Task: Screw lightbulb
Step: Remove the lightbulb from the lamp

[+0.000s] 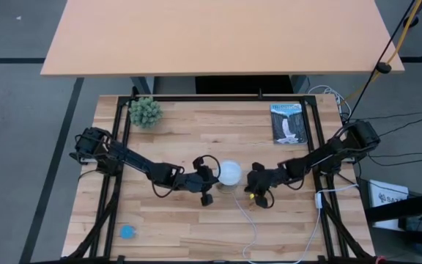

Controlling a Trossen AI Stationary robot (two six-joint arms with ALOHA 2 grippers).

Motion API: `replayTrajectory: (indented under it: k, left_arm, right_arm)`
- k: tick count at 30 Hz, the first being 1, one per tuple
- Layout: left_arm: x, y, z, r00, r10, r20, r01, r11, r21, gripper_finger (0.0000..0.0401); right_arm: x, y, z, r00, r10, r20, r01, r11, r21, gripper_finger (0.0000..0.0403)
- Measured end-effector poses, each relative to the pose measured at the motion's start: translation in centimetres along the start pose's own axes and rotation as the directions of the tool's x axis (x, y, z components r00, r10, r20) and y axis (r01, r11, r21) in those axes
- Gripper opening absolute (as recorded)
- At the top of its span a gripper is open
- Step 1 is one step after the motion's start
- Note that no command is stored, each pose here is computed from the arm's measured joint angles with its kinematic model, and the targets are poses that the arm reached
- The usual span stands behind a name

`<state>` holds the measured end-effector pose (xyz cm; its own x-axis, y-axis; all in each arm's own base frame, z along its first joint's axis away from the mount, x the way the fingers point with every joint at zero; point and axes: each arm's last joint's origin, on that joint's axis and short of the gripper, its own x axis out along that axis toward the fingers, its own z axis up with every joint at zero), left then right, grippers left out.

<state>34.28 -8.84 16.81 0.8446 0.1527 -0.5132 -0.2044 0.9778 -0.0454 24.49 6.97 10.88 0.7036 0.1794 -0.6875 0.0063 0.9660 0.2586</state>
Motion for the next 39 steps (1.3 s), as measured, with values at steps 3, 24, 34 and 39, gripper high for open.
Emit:
replayTrajectory:
  k: [3, 24, 34, 39]
  left_arm:
    - [0.0, 0.0, 0.0, 1.0, 0.0, -0.002, 0.0, 1.0, 0.019, 0.0]
    - [-0.1, -0.2, -0.2, 0.999, -0.026, -0.019, 0.026, 1.0, 0.001, 0.0]
    - [-0.1, -0.2, -0.2, 1.0, -0.025, -0.019, 0.025, 1.0, 0.0, 0.0]
    - [0.0, -0.1, -0.2, 1.0, -0.022, -0.02, 0.023, 1.0, 0.003, 0.0]
  right_arm:
    - [-0.2, 0.1, -0.8, 0.995, -0.071, -0.063, 0.074, 0.997, 0.039, 0.0]
    - [-9.9, 3.0, 0.0, 0.914, -0.337, 0.226, 0.331, 0.941, 0.064, 0.0]
    - [-7.3, 3.3, -0.3, 0.892, -0.392, 0.223, 0.371, 0.919, 0.132, 0.0011]
    - [-5.0, 4.1, -0.5, 0.9, -0.353, 0.254, 0.33, 0.935, 0.131, 0.0038]
